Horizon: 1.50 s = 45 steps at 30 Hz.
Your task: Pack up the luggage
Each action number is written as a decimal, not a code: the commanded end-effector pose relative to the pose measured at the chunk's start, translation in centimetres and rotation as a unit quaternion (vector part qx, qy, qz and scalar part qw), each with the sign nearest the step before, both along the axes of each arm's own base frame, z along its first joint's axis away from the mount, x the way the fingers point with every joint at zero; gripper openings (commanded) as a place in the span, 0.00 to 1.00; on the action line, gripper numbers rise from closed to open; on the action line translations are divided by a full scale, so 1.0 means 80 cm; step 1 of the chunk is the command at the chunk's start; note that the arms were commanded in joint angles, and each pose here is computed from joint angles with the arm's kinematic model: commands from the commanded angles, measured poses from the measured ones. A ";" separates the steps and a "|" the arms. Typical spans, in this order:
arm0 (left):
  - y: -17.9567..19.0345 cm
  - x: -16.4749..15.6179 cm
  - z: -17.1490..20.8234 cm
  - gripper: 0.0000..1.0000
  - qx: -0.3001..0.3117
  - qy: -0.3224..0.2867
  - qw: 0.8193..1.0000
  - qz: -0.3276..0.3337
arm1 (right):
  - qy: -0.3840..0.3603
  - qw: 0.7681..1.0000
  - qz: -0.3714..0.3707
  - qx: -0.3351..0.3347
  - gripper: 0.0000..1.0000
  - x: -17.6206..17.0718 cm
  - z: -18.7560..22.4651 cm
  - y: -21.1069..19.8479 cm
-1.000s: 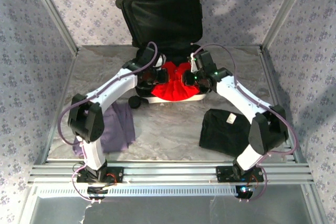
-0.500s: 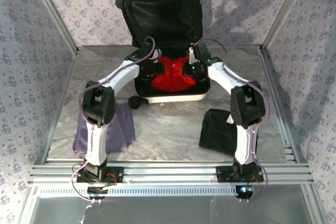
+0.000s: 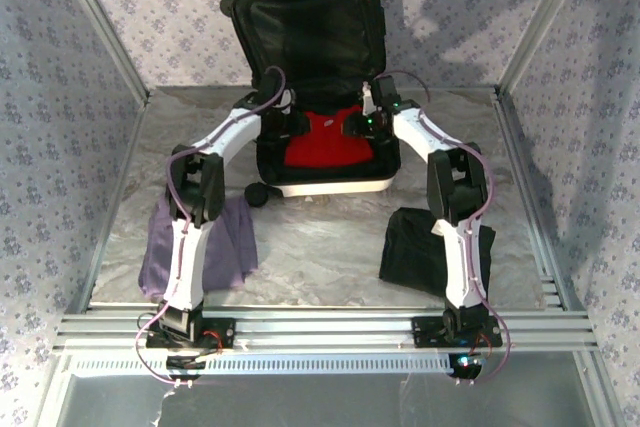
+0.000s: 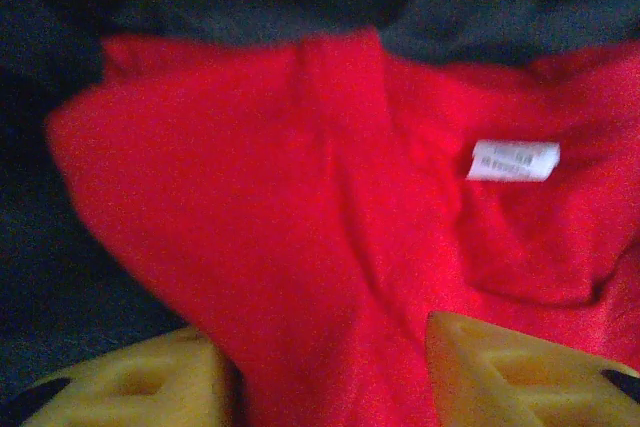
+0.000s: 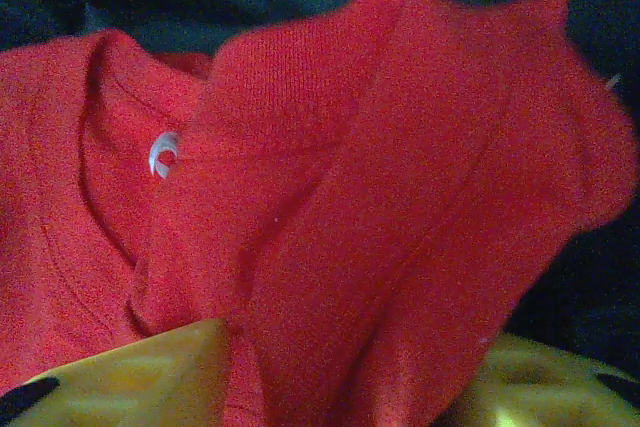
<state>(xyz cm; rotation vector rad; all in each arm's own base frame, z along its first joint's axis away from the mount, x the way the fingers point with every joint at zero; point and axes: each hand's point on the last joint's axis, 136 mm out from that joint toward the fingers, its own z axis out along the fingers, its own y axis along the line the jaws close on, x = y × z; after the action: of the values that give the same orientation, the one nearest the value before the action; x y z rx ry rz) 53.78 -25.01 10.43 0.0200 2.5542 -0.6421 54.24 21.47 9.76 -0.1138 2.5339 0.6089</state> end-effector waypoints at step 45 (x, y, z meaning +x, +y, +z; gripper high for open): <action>-0.101 -0.293 0.018 0.56 -0.057 0.019 0.978 -0.200 | 0.084 0.991 -0.100 -0.034 0.69 -0.421 -0.089 -0.076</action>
<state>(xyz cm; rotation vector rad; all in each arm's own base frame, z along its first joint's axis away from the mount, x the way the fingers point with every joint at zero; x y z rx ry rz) 33.25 -33.43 12.57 0.5003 2.4628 -0.8856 20.33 13.59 3.04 0.1733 2.7168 0.3661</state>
